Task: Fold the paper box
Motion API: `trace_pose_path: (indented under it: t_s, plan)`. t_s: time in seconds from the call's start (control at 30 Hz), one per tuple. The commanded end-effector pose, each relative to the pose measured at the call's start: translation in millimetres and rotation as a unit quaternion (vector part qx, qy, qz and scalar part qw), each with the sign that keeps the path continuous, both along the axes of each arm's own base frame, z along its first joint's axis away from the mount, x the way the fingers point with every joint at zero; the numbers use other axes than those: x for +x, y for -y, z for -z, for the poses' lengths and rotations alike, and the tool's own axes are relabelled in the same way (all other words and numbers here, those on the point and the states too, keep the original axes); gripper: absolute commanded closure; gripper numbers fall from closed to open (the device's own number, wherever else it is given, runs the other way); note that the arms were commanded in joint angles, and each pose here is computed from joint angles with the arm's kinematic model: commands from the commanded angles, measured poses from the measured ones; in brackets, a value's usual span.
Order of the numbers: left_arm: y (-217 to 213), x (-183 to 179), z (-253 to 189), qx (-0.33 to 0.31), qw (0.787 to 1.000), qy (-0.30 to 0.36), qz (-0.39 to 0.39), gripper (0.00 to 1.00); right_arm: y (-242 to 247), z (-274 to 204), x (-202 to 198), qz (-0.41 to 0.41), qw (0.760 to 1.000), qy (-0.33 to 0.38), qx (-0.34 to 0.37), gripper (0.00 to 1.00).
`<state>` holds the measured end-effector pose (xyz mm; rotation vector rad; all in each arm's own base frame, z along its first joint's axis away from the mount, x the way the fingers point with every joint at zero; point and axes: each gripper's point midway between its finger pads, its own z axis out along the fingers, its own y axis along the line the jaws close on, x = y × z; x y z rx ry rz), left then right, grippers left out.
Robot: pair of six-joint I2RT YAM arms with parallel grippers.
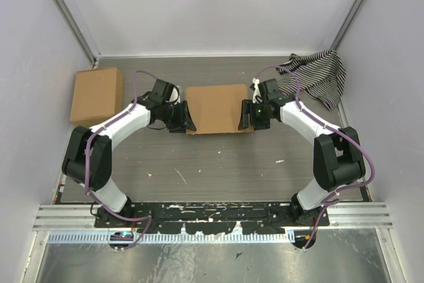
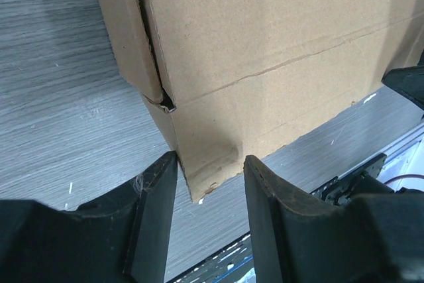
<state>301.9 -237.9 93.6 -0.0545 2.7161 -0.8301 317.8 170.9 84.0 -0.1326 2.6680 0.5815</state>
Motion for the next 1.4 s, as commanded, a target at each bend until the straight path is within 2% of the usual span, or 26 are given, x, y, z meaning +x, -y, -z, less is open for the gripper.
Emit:
trace_pose_path:
  t_s: [0.0, 0.67, 1.03, 1.37]
  plan:
    - [14, 3, -29, -0.050, 0.998, 0.019, 0.013, 0.49, -19, -30, 9, -0.025, 0.998, 0.033, 0.043, 0.35]
    - [12, -2, -26, -0.052, 0.998, 0.013, 0.017, 0.49, -19, -27, 10, -0.028, 0.998, 0.032, 0.041, 0.35]
    - [-3, 7, 3, 0.004, 1.000, 0.011, -0.003, 0.51, -14, -11, 11, -0.021, 0.999, 0.027, 0.026, 0.36]
    - [-7, 13, 16, 0.021, 1.000, 0.012, -0.013, 0.53, -8, -4, 11, -0.016, 1.000, 0.025, 0.008, 0.36]
